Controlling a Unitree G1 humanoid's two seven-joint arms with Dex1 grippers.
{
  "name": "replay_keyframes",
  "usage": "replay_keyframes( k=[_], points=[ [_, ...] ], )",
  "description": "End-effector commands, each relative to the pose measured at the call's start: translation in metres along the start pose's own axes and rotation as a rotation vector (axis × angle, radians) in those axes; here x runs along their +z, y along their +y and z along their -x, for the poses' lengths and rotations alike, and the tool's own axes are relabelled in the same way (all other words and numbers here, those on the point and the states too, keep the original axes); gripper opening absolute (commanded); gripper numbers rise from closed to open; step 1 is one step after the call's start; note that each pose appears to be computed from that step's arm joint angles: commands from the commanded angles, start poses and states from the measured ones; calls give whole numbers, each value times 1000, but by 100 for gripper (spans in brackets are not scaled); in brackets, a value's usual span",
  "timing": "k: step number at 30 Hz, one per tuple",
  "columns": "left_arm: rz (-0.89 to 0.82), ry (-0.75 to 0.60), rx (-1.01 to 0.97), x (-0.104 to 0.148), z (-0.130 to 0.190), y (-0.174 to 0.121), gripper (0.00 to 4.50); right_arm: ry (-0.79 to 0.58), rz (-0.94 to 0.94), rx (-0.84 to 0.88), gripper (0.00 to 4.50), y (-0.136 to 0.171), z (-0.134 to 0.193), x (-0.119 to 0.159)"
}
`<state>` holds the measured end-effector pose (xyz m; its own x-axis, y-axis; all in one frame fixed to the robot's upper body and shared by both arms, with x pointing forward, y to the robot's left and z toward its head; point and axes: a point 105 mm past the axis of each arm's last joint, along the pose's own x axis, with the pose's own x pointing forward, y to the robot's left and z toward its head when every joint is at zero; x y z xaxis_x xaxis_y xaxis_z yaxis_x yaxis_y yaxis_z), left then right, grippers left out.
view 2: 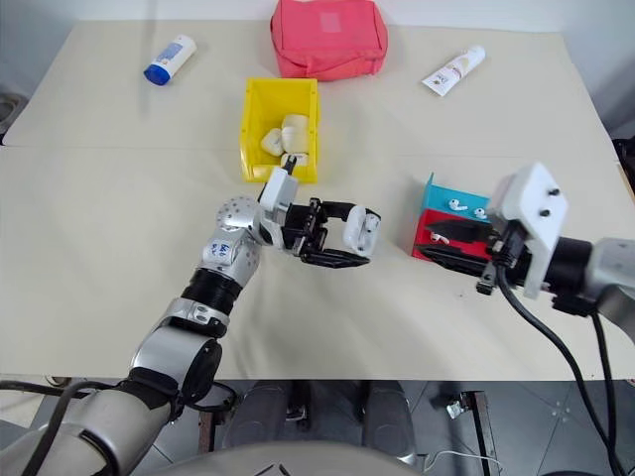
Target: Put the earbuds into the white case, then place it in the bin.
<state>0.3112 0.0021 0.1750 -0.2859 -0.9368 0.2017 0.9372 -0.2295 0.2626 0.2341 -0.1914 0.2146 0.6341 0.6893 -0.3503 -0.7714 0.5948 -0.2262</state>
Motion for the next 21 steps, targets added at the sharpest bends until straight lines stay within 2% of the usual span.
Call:
replay_keyframes(
  k=[1, 6, 7, 8, 15, 16, 21],
  points=[
    [-47, -1, 34, 10, 2, 9, 280, 48, 0, -164, 147, -5, 27, -7],
    [-51, -3, 47, 12, 3, 13, 280, 117, -87, -299, 147, 6, 52, -31],
    [-50, -5, 49, 13, 3, 14, 280, 120, -98, -322, 182, 9, 56, -33],
    [-50, -8, 51, 13, 2, 15, 280, 123, -106, -340, 198, 12, 60, -34],
    [-54, -16, 55, 16, -1, 20, 280, 129, -110, -384, 432, 21, 67, -33],
    [-57, -18, 55, 17, -1, 21, 280, 131, -110, -389, 447, 21, 68, -33],
    [-68, -20, 68, 18, 1, 21, 280, 147, -113, -405, 447, 23, 74, -32]
  ],
)
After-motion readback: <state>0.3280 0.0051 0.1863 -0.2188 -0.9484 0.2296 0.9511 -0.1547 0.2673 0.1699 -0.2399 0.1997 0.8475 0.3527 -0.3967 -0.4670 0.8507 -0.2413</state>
